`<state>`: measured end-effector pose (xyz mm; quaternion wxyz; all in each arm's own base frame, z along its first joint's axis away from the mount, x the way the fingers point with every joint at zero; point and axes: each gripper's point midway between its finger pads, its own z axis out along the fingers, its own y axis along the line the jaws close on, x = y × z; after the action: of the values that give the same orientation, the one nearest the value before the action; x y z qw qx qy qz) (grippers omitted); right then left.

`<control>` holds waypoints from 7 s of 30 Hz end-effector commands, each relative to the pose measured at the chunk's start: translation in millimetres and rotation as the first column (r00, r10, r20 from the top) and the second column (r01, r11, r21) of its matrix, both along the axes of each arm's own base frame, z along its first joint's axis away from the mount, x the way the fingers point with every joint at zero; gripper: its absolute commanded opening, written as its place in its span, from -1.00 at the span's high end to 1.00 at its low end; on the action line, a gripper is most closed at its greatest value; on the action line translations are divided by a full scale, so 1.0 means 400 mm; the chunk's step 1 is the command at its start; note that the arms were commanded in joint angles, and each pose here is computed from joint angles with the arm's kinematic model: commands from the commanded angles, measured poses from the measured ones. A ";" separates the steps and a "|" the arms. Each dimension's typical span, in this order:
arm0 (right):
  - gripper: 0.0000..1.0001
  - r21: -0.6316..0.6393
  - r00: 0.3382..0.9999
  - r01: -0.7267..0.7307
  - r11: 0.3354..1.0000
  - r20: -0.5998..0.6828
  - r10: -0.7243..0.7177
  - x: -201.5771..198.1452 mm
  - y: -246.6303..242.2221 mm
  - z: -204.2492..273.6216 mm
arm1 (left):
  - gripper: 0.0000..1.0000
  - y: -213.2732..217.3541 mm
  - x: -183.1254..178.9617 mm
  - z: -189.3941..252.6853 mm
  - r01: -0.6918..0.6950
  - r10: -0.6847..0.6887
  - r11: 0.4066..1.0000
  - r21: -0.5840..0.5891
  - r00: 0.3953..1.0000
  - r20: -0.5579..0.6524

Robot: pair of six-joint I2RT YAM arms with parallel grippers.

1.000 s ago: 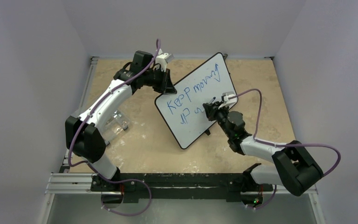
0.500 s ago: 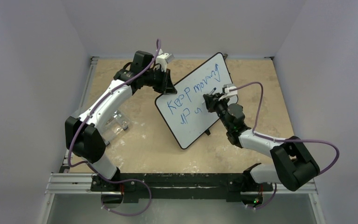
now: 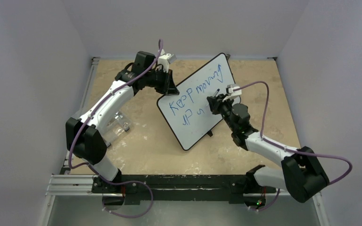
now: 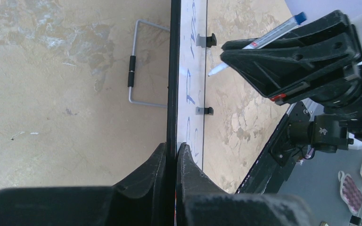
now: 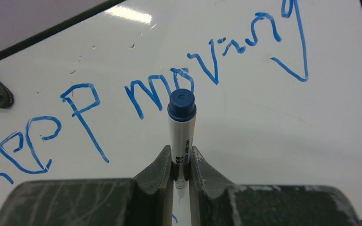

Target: Write a sentence on the whiteboard

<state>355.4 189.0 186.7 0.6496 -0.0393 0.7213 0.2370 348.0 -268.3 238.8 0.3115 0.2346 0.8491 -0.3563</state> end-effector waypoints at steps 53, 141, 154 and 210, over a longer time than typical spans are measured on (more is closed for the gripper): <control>1.00 0.651 0.930 -0.011 0.759 0.286 -0.231 0.033 -0.155 0.179 | 1.00 0.110 0.058 -0.107 -0.156 0.165 0.954 0.254 0.986 -0.013; 1.00 0.518 0.942 0.093 0.851 0.231 -0.244 -0.120 -0.222 0.195 | 0.65 0.170 0.018 -0.188 -0.205 0.218 0.920 0.336 0.976 -0.001; 1.00 0.512 0.946 0.093 0.854 0.223 -0.237 -0.119 -0.218 0.186 | 0.32 0.162 0.023 -0.128 -0.213 0.200 0.935 0.285 0.977 0.073; 1.00 0.524 0.852 -0.506 0.685 0.427 0.302 -0.262 -0.007 0.516 | 0.06 -0.352 -0.285 0.360 0.612 -0.477 0.743 -0.270 0.767 0.429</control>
<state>266.7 180.1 366.0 0.6604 0.0112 0.5043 0.5563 235.9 -400.6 364.0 0.3575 0.4555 0.6116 -0.5391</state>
